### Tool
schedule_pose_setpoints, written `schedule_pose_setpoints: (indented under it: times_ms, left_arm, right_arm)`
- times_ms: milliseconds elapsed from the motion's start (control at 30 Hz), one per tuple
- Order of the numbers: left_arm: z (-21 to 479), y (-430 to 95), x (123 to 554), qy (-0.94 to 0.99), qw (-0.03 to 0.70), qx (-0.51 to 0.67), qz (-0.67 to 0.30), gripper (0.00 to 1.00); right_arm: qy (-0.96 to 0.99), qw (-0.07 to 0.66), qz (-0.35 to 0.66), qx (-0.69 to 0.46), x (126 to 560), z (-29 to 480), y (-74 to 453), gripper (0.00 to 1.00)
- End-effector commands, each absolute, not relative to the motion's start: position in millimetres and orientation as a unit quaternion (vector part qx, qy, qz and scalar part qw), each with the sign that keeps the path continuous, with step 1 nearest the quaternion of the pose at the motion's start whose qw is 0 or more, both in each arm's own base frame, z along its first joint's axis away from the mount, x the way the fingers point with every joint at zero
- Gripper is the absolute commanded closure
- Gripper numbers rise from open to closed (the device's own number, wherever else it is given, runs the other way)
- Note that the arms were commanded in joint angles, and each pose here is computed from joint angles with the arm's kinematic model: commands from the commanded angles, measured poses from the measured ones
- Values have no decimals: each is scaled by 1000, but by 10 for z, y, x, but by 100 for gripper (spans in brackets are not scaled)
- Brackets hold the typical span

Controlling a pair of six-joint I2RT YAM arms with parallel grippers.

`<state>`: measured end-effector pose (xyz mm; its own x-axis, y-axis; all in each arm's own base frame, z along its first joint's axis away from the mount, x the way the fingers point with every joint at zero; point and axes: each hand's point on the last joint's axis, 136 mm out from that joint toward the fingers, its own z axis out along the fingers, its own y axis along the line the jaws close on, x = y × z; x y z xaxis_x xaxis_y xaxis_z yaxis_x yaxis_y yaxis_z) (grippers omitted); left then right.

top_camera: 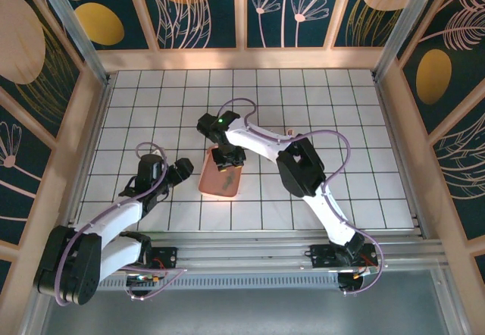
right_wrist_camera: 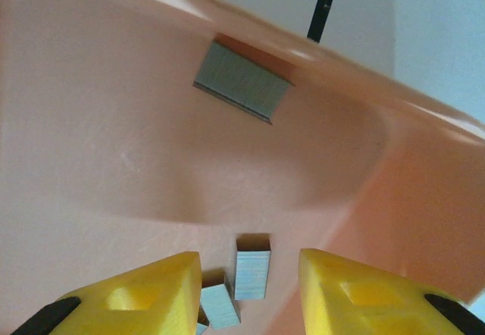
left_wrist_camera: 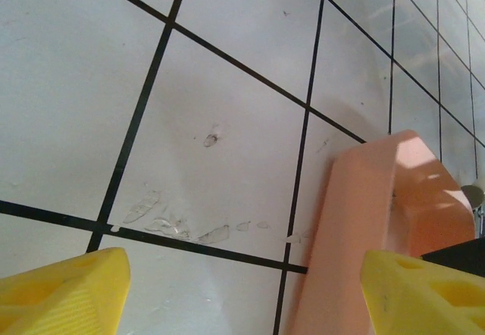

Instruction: Load the staples into the stapler

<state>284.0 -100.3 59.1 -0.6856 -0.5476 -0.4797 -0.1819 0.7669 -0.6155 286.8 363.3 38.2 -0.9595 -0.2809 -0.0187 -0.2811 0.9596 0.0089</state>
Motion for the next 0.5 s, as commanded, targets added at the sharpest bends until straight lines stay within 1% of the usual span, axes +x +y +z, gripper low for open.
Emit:
schedule_pose_setpoints:
  times_ms: [0, 267, 467]
  left_arm:
    - [557, -940, 2808, 877, 334, -223, -263, 20]
    - [578, -918, 2818, 876, 340, -223, -261, 21]
    - [586, -900, 2819, 874, 343, -224, -259, 21]
  right_arm:
    - [988, -14, -27, -149, 2836, 281, 3513, 60]
    - [988, -43, -12, -150, 2775, 203, 3577, 60]
    - [987, -57, -5, -150, 2728, 155, 3602, 64]
